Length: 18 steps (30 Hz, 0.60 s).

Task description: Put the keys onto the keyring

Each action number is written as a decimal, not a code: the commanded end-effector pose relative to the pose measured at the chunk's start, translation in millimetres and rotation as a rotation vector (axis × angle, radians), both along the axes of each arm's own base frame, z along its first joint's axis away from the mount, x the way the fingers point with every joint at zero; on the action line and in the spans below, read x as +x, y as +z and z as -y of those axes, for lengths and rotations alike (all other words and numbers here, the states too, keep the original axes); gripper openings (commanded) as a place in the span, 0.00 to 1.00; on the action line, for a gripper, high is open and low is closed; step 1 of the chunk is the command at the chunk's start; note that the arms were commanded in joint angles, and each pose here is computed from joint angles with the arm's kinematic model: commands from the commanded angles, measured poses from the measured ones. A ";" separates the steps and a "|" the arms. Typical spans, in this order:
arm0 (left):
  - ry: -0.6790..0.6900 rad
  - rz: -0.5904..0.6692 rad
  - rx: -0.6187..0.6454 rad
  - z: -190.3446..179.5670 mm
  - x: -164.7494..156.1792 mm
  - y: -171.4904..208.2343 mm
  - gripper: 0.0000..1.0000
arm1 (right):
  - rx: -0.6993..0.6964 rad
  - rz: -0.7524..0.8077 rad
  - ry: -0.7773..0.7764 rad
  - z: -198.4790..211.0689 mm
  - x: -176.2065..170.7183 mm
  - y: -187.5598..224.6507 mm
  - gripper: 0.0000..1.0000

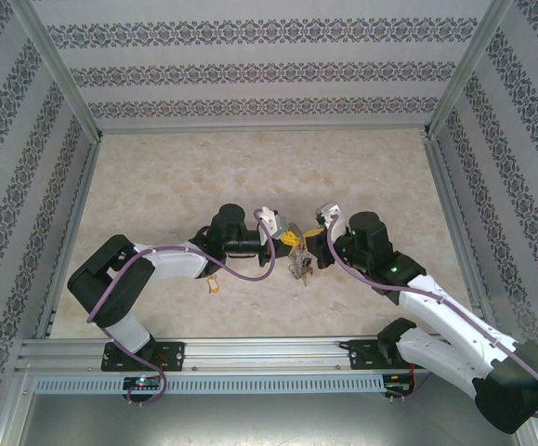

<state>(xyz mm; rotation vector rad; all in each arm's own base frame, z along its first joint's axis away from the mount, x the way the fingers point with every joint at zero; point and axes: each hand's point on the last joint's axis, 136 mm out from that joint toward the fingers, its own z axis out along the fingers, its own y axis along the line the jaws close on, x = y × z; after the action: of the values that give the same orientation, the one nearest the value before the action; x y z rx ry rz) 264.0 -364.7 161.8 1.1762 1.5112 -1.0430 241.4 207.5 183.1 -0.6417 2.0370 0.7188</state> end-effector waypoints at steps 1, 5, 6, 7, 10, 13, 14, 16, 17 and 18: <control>-0.027 0.067 -0.003 4.8 -2.5 16.7 0.14 | 0.048 0.055 0.047 -8.8 3.3 26.2 0.00; -0.029 0.074 0.009 5.6 -1.4 17.6 0.17 | 0.044 0.063 0.070 -11.6 2.7 30.0 0.00; -0.028 0.077 0.007 6.4 -0.7 19.2 0.18 | 0.044 0.068 0.075 -12.1 2.4 31.0 0.00; -0.028 0.075 0.010 6.5 -0.4 18.8 0.19 | 0.044 0.070 0.081 -12.6 1.9 31.8 0.00; -0.035 0.075 0.019 6.9 -0.7 18.1 0.19 | 0.047 0.064 0.101 -15.3 0.2 32.9 0.00; -0.034 0.076 0.026 6.8 -0.1 17.1 0.19 | 0.053 0.064 0.119 -17.7 -1.4 34.6 0.00; -0.034 0.075 0.028 7.0 -0.1 16.7 0.20 | 0.054 0.063 0.122 -18.4 -1.7 35.1 0.00; -0.035 0.075 0.032 6.5 -0.3 17.0 0.19 | 0.054 0.062 0.129 -19.4 -2.2 35.4 0.00; -0.035 0.077 0.031 6.6 -0.4 17.8 0.18 | 0.053 0.061 0.130 -19.5 -2.2 35.4 0.00; -0.036 0.077 0.033 6.6 -0.5 18.1 0.18 | 0.054 0.059 0.132 -19.7 -2.6 34.9 0.00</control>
<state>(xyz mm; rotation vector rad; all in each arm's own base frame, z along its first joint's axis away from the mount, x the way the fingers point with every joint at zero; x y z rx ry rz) 266.4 -366.8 160.5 1.2319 1.5141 -1.0044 237.5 218.6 190.3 -0.7276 2.0215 0.7775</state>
